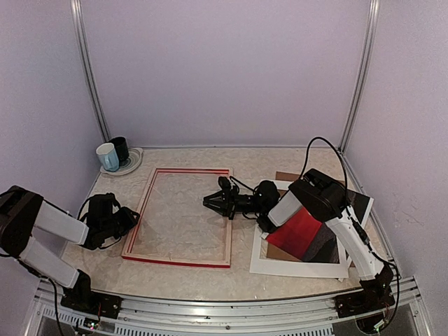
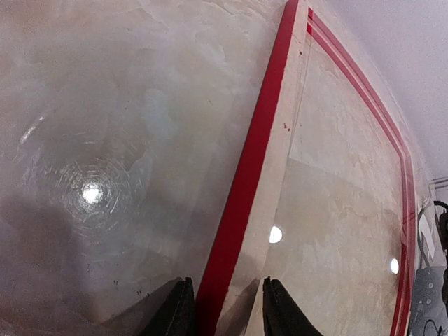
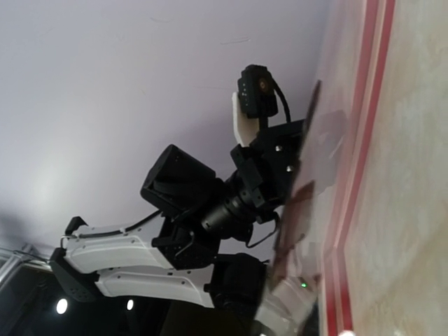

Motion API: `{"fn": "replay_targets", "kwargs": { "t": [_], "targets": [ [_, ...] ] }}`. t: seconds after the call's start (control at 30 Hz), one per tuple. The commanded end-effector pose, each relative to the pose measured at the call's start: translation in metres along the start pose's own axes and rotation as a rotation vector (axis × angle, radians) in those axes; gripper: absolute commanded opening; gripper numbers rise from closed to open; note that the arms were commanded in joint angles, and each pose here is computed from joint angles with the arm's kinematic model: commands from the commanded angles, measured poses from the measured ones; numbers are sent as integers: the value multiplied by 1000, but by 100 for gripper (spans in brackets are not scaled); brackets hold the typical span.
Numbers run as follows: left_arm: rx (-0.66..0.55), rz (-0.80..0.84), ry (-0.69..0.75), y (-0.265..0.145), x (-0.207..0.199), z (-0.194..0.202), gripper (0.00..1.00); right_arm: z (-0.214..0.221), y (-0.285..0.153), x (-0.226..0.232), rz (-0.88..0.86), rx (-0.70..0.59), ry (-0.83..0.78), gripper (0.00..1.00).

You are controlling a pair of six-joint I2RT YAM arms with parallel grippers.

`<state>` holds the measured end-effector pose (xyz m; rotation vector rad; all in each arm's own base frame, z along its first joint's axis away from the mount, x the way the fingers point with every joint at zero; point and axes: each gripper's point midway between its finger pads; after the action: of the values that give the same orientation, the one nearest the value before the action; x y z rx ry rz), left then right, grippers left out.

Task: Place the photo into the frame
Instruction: Place the glass panel at the frame body.

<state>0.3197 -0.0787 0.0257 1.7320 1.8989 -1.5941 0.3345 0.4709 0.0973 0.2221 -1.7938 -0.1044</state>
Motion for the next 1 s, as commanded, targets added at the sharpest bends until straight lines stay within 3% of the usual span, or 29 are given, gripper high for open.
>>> {"fn": "replay_targets", "kwargs": {
  "t": [0.0,0.97],
  "targets": [
    [81,-69,-2,0,23,21,35,30,-7,-52,139,66,98,18],
    [87,-67,-4,0,23,22,35,10,-5,-42,359,101,-29,29]
  ]
}}
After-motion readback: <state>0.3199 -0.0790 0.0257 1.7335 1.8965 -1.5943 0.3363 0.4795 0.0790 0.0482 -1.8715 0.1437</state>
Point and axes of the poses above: each gripper's point midway between its finger pads, its own y axis out along the fingers, its own x axis along the line the jaws close on, z = x × y, and after that the axes turned 10 degrees about -y, right-handed
